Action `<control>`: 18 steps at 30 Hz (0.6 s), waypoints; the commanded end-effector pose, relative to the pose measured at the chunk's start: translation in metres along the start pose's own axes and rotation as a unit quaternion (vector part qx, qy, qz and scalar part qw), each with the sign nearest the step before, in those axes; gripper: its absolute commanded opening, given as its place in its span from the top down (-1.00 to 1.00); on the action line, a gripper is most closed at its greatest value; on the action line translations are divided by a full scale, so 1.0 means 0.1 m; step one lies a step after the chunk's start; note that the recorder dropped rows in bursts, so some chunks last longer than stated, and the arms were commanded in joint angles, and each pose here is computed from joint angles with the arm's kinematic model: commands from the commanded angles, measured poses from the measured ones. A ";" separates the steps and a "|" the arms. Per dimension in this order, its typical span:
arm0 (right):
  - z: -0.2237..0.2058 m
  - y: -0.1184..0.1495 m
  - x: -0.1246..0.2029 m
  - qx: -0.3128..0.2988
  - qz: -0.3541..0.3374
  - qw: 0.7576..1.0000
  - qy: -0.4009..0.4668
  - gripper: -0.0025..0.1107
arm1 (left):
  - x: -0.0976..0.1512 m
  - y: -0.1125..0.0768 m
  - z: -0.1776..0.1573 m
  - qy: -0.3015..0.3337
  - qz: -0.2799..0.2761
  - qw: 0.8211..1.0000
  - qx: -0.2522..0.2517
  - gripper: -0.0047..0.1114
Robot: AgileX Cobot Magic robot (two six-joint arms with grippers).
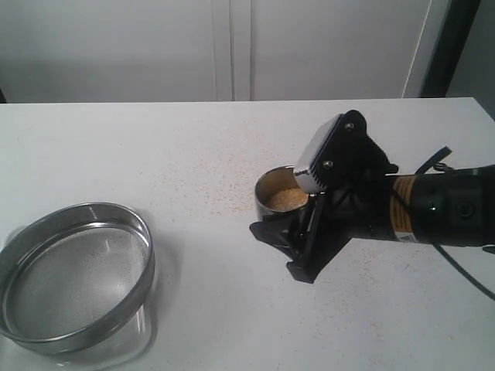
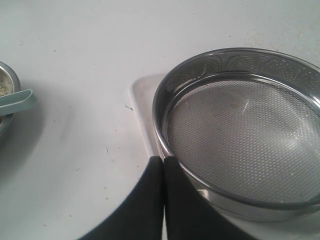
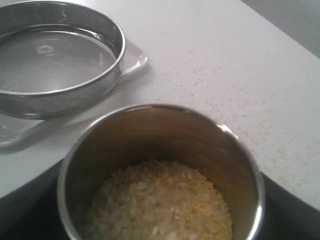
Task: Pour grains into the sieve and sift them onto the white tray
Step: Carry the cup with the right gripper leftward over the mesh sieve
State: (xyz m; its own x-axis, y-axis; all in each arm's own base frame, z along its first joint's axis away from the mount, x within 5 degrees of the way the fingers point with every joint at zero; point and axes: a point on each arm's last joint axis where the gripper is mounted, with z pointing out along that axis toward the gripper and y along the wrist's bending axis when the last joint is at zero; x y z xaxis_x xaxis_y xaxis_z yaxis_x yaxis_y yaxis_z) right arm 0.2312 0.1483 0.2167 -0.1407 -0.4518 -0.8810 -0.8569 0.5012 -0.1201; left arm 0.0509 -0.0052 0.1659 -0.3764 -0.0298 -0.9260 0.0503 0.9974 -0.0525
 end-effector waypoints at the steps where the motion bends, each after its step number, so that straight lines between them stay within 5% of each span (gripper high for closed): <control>1: 0.03 0.11 -0.10 -0.007 0.028 1.000 -0.003 0.96 | 0.01 0.00 0.00 -0.001 -0.004 1.000 0.001 0.92; 18: 0.22 0.45 -0.64 0.005 -0.026 1.000 -0.009 0.96 | 0.01 0.00 0.00 -0.001 -0.004 1.000 0.001 0.92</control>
State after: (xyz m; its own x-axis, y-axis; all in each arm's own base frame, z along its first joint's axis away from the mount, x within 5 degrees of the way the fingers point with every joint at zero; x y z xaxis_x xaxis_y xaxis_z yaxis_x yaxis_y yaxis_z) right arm 0.2135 0.2100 0.2450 -0.1050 -0.4762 -0.8730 -0.8702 0.4690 -0.1511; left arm 0.0509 -0.0052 0.1659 -0.3764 -0.0298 -0.9260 0.0503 0.9974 -0.0525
